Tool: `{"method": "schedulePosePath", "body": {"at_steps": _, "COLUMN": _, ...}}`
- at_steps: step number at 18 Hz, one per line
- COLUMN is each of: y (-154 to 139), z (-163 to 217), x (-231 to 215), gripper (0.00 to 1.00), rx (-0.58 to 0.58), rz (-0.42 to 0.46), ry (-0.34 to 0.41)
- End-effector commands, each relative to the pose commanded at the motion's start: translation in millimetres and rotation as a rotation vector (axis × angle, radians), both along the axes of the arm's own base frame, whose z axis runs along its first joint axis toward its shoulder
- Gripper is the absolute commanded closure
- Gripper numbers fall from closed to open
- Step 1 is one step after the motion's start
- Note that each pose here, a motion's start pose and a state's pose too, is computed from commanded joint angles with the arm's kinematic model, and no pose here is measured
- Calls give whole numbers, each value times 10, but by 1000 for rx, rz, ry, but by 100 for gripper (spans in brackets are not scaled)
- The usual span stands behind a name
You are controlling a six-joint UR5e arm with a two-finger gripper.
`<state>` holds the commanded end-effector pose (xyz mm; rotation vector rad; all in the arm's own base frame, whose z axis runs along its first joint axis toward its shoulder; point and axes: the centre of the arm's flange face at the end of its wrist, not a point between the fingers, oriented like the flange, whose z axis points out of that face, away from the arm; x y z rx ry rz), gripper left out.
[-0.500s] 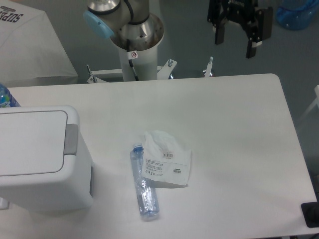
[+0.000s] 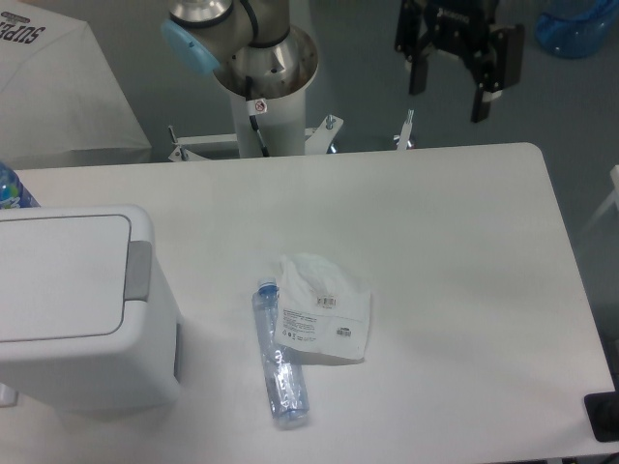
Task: Open the trash can
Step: 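Move the open gripper over to the white trash can lid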
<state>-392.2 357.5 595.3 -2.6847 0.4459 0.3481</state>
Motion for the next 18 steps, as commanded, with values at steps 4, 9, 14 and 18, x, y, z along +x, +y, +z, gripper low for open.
{"method": "schedulePosePath", "body": {"at_steps": 4, "y": 544, "z": -89, "x": 174, "gripper": 0, "rx": 110, "rz": 138, "ry": -82}}
{"method": "schedulePosePath", "body": {"at_steps": 9, "y": 1045, "z": -181, "x": 419, "gripper": 0, "rx": 212, "rz": 342, "ry": -206}}
{"method": "schedulePosePath", "body": {"at_steps": 14, "y": 1314, "z": -388, "x": 740, "gripper": 0, "rx": 210, "rz": 446, "ry": -327}}
{"method": "schedulePosePath", "body": {"at_steps": 18, "y": 1496, "z": -530, "x": 979, "gripper": 0, "rx": 199, "rz": 491, "ry": -416}}
